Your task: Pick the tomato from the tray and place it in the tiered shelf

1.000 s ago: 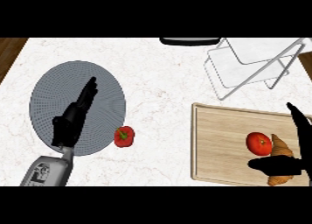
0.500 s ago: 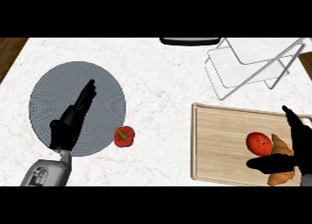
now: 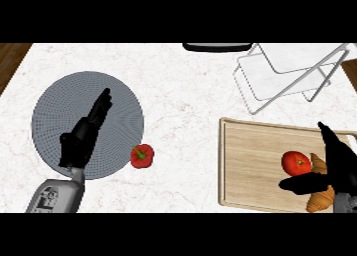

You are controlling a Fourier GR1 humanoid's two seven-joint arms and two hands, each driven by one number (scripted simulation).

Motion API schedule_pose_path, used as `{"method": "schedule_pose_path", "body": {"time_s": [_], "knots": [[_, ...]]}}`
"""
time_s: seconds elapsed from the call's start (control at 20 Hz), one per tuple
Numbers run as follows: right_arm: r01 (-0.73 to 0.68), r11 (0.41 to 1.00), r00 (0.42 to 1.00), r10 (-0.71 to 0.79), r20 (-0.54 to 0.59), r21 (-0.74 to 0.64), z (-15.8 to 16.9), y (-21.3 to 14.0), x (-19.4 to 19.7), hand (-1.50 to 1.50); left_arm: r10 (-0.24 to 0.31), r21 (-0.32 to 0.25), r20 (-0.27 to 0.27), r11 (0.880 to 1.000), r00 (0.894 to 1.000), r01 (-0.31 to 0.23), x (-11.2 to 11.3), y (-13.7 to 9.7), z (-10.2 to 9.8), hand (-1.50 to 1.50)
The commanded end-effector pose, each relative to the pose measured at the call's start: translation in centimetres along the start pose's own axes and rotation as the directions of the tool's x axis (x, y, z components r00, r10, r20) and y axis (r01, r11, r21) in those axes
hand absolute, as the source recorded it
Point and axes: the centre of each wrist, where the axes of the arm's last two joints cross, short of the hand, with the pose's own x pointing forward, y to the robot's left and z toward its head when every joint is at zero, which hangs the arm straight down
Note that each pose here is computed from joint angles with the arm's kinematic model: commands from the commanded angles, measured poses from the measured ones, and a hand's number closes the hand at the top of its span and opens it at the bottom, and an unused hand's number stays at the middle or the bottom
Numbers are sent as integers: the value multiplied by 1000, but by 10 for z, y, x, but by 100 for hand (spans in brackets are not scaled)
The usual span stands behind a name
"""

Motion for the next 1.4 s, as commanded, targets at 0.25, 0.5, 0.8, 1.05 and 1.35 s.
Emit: {"method": "schedule_pose_path", "body": {"time_s": [0.25, 0.5, 0.8, 1.05, 1.35], "knots": [[4, 1000, 1000, -3, -17, 19, -27, 38, -10, -150, -15, 11, -17, 1000, 1000, 15, 7, -8, -6, 0], [-15, 999, 1000, 16, -21, 41, -16, 32, -31, -150, 4, 8, 3, 1000, 1000, -4, -9, 21, -4, 0], [0, 998, 999, 2, -38, 56, -7, 18, -37, -150, 7, -3, -6, 1000, 1000, -7, -17, -14, 16, 0], [-108, 987, 994, 108, 7, 119, -23, 38, -26, 150, -20, -3, -20, 1000, 1000, 20, -7, -8, 3, 0], [-128, 991, 990, 126, 57, 30, -28, 36, -23, 150, -2, -16, -4, 1000, 1000, 2, 2, -5, 0, 0]]}}
